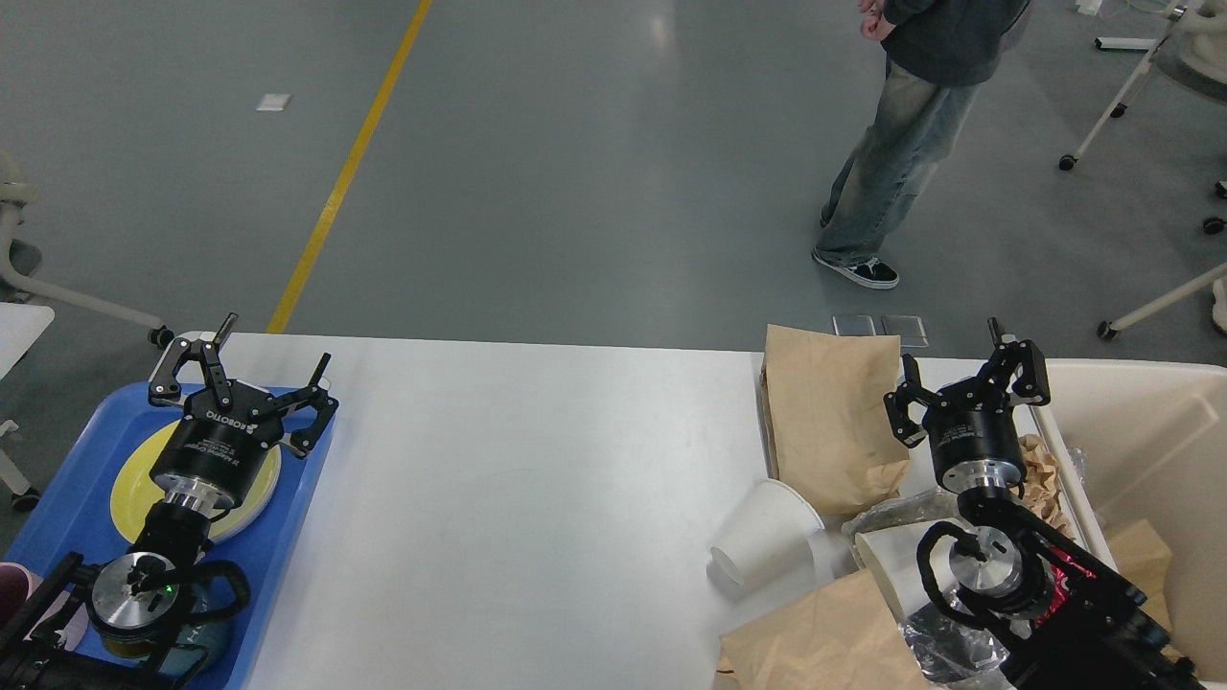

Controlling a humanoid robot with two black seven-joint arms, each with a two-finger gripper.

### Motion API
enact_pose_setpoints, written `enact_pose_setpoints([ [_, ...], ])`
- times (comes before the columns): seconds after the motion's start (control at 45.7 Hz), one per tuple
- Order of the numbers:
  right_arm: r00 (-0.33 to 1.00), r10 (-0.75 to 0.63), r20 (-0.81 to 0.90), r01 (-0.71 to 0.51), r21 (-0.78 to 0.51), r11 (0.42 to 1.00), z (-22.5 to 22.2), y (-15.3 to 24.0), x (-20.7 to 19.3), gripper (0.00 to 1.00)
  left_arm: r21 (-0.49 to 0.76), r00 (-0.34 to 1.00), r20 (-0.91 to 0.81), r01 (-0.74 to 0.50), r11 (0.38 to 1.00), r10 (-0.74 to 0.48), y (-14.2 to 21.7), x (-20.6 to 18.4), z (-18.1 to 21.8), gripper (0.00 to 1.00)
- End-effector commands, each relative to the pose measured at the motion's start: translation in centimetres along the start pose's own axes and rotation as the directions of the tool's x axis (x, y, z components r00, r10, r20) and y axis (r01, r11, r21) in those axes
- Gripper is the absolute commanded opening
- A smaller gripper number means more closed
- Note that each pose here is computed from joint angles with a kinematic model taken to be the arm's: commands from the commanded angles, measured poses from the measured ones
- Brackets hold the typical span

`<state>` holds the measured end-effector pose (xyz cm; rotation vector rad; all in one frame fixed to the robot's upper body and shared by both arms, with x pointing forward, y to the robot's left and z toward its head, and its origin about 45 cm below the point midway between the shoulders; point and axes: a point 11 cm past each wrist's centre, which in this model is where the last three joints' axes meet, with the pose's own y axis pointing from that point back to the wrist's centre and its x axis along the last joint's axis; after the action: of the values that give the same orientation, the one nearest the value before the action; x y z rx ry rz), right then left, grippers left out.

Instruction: Tidy desktop

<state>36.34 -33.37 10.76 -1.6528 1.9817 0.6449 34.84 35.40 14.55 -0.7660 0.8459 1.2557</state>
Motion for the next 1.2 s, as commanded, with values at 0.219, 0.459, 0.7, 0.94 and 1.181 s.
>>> enact_pose_setpoints([
  [0.219,1.000,0.000,0.000,0.000,0.001,1.000,0.0,0.0,0.0,1.00,-0.028,1.000,-0.004,0.007,1.000,-0.007,-1.0,-0.5,0.9,0.96],
  [0.459,1.000,0.001,-0.001,-0.001,-0.001,1.000,0.0,0.0,0.0,1.00,-0.062,0.999,0.003,0.053,0.997,-0.053,-2.7,-2.2,2.3,0.96],
  [0.7,1.000,0.002,0.000,-0.002,0.001,1.000,0.0,0.0,0.1,1.00,-0.035,0.997,0.004,-0.083,0.996,0.083,-0.6,2.4,0.9,0.96],
  [0.94,1.000,0.003,-0.001,-0.003,0.001,1.000,0.0,0.0,0.1,1.00,-0.166,0.996,-0.049,-0.077,0.983,0.070,-0.6,2.6,0.2,0.96],
  [1.181,1.000,0.002,-0.001,-0.002,0.001,1.000,-0.1,0.0,0.1,1.00,-0.182,0.997,-0.044,-0.067,0.981,0.060,-0.1,3.3,0.3,0.96],
])
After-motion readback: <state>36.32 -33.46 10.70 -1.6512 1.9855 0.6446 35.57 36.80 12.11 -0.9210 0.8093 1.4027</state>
